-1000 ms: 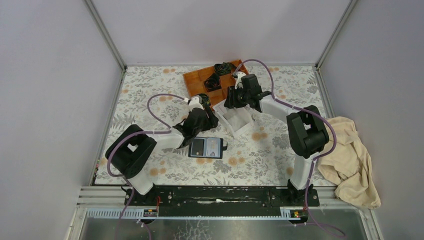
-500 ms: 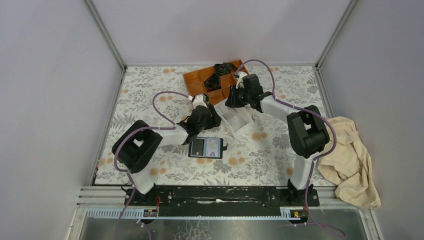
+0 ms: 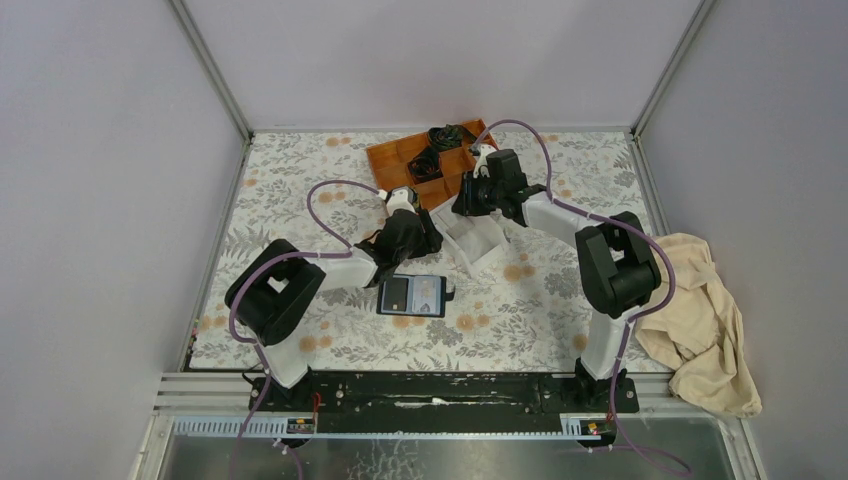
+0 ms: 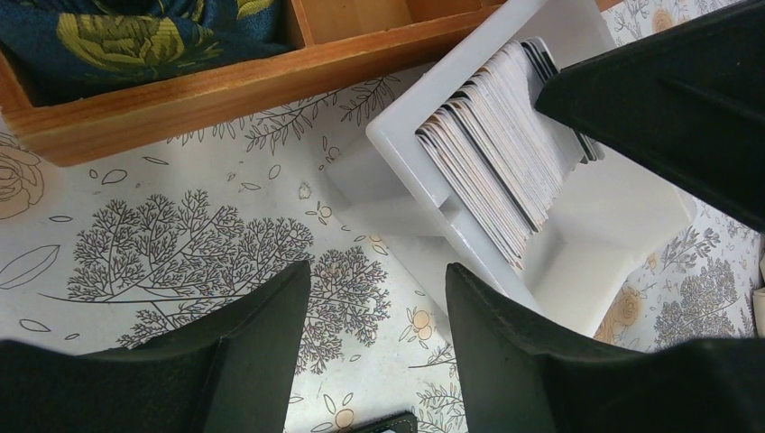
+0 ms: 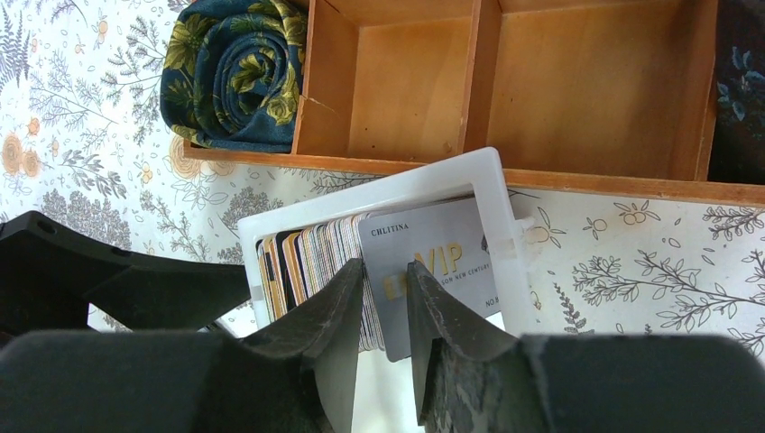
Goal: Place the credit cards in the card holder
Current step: Pick up the credit card from the storage box.
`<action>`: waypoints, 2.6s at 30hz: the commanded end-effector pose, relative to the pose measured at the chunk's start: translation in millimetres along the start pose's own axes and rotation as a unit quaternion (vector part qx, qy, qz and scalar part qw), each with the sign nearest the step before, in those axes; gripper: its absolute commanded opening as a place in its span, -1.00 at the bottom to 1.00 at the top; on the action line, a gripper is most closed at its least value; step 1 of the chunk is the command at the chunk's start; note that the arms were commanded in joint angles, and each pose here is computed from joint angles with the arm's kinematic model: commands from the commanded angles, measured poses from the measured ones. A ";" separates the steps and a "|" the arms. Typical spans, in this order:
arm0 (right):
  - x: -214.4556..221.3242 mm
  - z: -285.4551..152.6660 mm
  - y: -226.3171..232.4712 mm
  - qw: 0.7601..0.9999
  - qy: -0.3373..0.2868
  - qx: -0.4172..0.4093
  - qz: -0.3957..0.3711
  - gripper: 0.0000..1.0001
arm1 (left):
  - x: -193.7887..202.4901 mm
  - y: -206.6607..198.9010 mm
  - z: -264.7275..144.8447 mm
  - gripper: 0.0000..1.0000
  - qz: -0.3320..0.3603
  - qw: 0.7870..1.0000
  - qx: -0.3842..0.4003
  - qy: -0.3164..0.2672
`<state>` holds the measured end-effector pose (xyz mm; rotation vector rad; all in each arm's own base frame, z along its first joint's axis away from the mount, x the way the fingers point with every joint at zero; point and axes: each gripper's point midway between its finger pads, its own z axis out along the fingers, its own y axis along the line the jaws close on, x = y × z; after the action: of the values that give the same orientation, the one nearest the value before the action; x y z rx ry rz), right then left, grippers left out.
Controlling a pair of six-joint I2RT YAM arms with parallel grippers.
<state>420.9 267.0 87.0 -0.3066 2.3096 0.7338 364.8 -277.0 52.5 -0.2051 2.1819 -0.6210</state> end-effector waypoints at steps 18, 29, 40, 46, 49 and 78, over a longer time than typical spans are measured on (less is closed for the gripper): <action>-11.3 -22.3 24.5 0.999 -0.012 -0.031 0.009 -0.41 | -27.3 -20.8 1.5 0.29 0.000 0.999 0.026 -0.033; -13.3 -24.7 27.1 0.999 -0.014 -0.034 0.010 -0.42 | -28.1 -21.8 0.4 0.29 0.001 0.999 0.027 -0.033; -16.7 -29.2 29.9 0.999 -0.017 -0.035 0.010 -0.53 | -28.8 -22.7 -0.4 0.29 0.001 0.999 0.028 -0.033; -18.4 -32.0 28.9 0.999 -0.021 -0.030 0.009 -0.64 | -29.3 -22.4 -2.2 0.29 0.001 0.999 0.028 -0.034; -20.6 -35.3 28.0 0.999 -0.025 -0.022 0.005 -0.69 | -30.3 -22.6 -4.0 0.29 0.002 0.999 0.028 -0.035; -26.2 -80.4 -1.2 0.990 -0.055 0.117 -0.058 -1.00 | -58.0 -37.8 -73.0 0.33 0.027 0.996 0.041 -0.078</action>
<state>399.3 221.6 130.6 -0.2689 2.2794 0.4379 350.3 -271.1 144.5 -0.1680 2.0159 -0.6858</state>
